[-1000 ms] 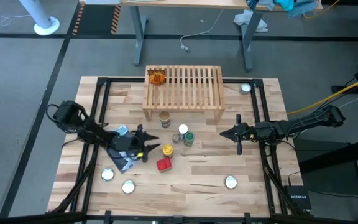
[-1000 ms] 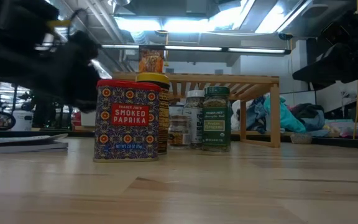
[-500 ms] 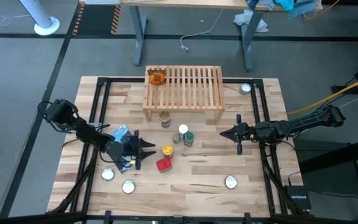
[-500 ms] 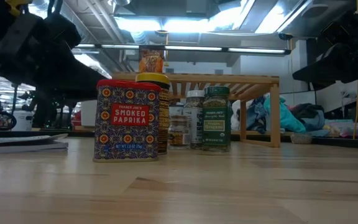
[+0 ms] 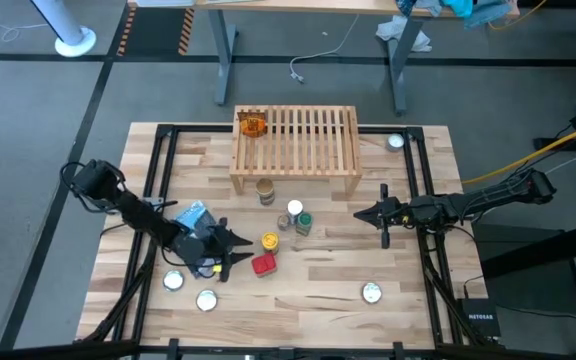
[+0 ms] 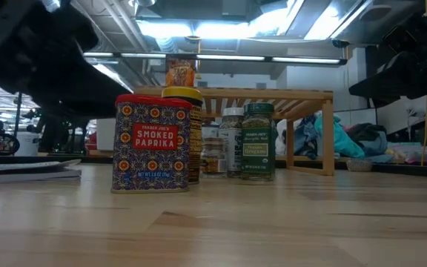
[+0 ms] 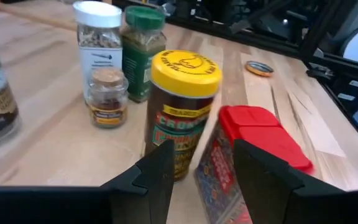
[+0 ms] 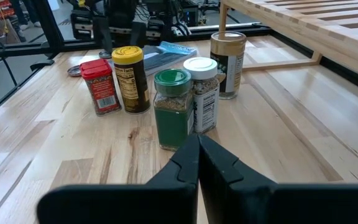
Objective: Shelf spices
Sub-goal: Put the red seasoning can on the shelf
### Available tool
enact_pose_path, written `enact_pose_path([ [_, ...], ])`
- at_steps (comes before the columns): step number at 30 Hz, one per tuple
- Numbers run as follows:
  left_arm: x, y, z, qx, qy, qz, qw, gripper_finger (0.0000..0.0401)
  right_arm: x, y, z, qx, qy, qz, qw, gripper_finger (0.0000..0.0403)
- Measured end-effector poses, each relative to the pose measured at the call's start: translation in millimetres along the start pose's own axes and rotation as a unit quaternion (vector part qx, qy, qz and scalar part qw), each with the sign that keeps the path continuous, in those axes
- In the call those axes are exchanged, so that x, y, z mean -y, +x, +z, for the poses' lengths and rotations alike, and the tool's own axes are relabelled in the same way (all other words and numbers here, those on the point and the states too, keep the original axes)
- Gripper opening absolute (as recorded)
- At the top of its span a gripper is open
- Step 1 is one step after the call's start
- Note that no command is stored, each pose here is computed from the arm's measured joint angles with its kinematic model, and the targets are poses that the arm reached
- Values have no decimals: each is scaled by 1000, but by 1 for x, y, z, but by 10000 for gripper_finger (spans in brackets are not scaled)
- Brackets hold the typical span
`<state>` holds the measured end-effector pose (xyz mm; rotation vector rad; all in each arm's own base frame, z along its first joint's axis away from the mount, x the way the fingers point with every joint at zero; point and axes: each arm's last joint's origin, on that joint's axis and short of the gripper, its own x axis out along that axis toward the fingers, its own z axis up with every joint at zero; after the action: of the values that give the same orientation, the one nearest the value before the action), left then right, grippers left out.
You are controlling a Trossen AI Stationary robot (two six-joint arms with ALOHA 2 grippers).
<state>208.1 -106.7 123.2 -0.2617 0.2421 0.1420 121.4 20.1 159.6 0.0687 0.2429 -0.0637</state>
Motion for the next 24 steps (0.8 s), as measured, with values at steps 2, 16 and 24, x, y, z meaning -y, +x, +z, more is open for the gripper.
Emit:
enact_pose_path([
  [2, 5, -5, -2, 8, 10, 8, 1000, 155, 0, 0, 0, 0, 0, 0, 1000, 8],
  [16, 22, -21, -11, 16, -6, 8, 1000, 156, 0, 0, 0, 0, 0, 0, 1000, 8],
  [24, 36, -4, -19, 4, 21, 16, 1000, 256, 0, 0, 0, 0, 0, 0, 1000, 8],
])
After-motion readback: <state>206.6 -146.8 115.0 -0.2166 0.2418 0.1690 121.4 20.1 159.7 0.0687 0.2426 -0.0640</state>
